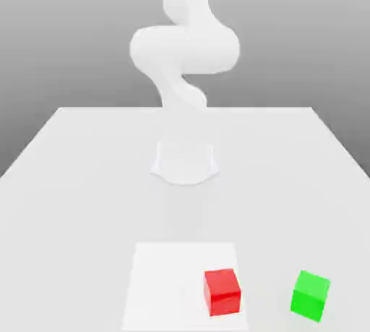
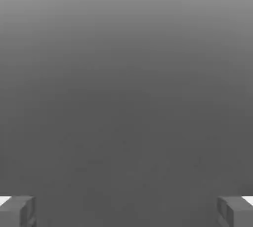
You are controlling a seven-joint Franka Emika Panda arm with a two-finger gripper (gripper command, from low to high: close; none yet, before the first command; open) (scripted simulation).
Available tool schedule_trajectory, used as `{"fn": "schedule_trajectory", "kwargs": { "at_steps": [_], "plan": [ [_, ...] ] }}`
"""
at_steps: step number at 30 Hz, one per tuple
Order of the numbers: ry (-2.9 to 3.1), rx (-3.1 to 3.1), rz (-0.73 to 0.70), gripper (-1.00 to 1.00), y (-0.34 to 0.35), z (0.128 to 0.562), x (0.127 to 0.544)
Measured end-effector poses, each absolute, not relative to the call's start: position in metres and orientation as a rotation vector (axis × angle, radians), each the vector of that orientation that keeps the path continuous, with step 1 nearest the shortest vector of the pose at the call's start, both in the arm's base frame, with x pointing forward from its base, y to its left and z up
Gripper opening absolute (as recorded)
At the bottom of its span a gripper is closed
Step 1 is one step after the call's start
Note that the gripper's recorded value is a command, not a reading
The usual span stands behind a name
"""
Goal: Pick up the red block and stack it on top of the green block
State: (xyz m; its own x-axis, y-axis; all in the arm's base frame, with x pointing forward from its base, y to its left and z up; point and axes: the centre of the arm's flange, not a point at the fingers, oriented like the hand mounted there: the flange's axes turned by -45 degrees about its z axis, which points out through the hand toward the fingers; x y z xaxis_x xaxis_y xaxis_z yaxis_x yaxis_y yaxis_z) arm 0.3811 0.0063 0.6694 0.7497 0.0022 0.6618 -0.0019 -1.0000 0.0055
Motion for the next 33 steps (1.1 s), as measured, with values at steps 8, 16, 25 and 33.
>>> {"fn": "schedule_trajectory", "kwargs": {
  "at_steps": [8, 16, 25, 33],
  "plan": [
    [0.081, 3.025, 0.731, 0.0, 0.026, 0.517, 0.459],
    [0.171, 3.09, 0.359, 0.0, 0.044, 0.356, 0.48],
    [0.258, 3.131, 0.01, 0.0, 0.061, 0.195, 0.45],
    [0.26, 3.131, 0.0, -1.0, 0.061, 0.149, 0.448]
  ]
}}
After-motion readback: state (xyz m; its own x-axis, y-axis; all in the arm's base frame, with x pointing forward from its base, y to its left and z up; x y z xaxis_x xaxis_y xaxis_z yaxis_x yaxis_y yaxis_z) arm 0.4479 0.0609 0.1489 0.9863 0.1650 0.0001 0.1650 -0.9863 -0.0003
